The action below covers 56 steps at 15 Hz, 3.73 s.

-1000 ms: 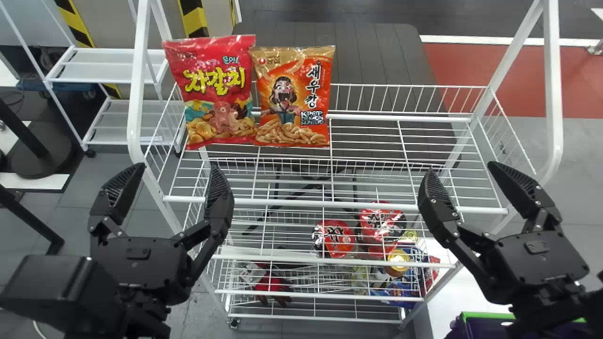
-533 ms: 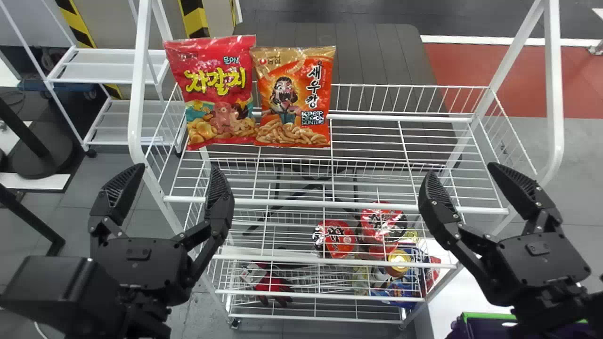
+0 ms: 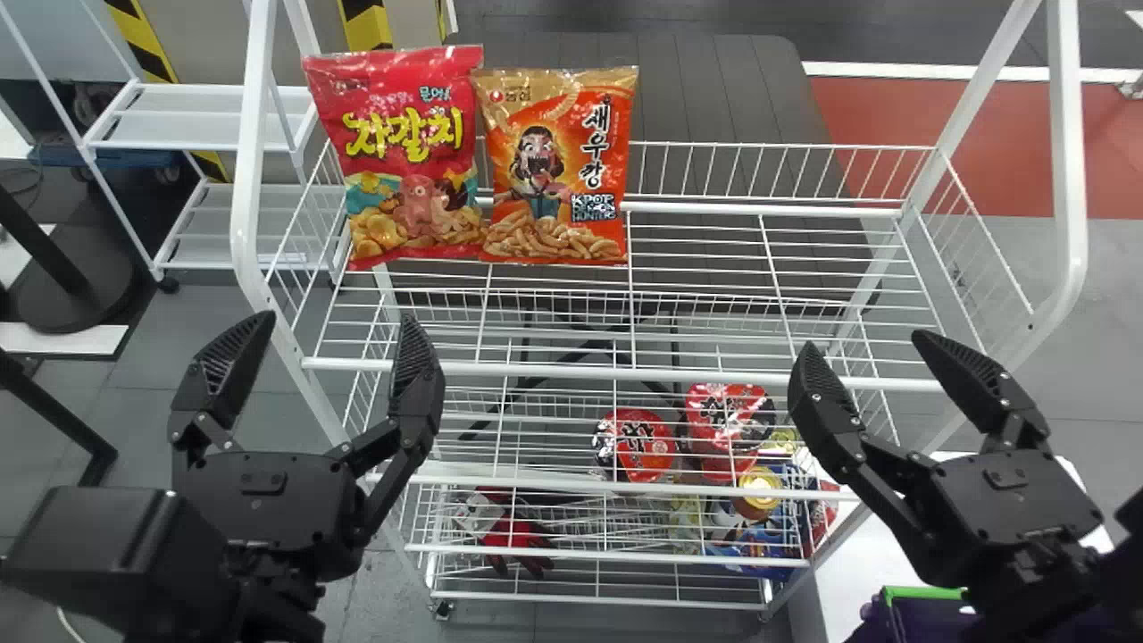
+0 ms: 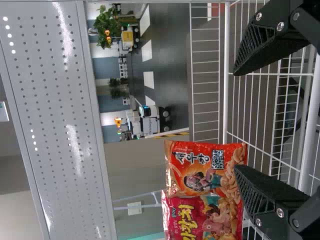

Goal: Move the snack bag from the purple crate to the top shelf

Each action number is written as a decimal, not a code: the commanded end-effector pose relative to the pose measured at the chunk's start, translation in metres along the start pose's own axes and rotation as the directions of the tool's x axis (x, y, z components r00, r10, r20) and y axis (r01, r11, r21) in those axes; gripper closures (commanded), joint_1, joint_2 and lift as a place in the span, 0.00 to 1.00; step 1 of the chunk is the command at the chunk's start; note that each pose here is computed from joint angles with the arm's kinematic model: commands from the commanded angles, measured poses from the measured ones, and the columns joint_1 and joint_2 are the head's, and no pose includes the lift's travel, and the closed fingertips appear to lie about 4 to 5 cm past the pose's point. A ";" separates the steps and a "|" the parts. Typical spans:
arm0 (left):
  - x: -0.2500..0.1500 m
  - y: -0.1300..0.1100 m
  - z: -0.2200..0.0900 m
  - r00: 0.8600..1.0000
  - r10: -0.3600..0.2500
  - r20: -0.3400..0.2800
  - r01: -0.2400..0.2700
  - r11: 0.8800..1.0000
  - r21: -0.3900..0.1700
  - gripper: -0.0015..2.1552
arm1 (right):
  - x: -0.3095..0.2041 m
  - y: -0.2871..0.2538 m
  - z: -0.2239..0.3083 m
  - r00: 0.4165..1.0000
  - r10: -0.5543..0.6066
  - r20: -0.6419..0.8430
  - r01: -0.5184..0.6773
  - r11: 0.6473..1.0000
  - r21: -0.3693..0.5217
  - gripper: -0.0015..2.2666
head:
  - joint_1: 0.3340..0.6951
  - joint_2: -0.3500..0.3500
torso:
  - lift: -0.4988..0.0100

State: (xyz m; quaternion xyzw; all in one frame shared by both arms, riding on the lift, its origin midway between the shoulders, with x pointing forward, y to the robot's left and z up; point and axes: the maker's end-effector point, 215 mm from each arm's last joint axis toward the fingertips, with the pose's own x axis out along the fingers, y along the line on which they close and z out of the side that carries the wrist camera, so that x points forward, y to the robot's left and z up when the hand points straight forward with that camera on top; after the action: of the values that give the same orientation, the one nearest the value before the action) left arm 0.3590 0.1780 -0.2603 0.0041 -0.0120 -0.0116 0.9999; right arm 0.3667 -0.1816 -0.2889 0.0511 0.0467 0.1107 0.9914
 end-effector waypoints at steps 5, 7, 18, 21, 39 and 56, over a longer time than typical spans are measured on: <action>0.000 0.000 0.000 1.000 0.000 0.002 0.000 1.000 -0.003 0.07 | -0.002 -0.004 -0.004 1.000 -0.008 -0.010 0.008 1.000 -0.002 0.08 | 1.00 0.49 | 0.87; 0.000 0.000 0.000 1.000 0.000 0.001 0.000 1.000 -0.004 0.07 | -0.004 -0.005 -0.007 1.000 -0.009 -0.017 0.009 1.000 0.001 0.08 | 1.00 0.48 | 0.85; -0.001 -0.001 0.001 1.000 -0.002 0.007 0.002 1.000 -0.006 0.07 | -0.005 -0.005 -0.003 1.000 -0.007 -0.003 0.007 1.000 -0.007 0.08 | 1.00 0.47 | 0.77; -0.001 -0.002 0.000 1.000 -0.002 0.005 0.002 1.000 -0.008 0.07 | -0.006 -0.005 -0.001 1.000 -0.007 0.002 0.007 1.000 -0.013 0.08 | 1.00 0.48 | 0.75; -0.001 -0.001 -0.005 1.000 0.002 -0.004 -0.002 1.000 -0.012 0.07 | -0.003 0.001 -0.001 1.000 0.013 0.014 -0.013 1.000 -0.021 0.08 | 1.00 0.49 | 0.60; -0.002 0.001 0.000 1.000 0.006 0.011 -0.006 1.000 -0.015 0.07 | -0.002 0.007 -0.001 0.999 0.032 0.020 -0.031 0.999 -0.032 0.08 | 1.00 0.50 | 0.47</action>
State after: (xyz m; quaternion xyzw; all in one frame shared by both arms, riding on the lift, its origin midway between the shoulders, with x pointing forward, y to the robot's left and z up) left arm 0.3574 0.1786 -0.2613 -0.0040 -0.0163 -0.0086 0.9998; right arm 0.3628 -0.1768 -0.2894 0.0384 0.0347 0.1250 0.9908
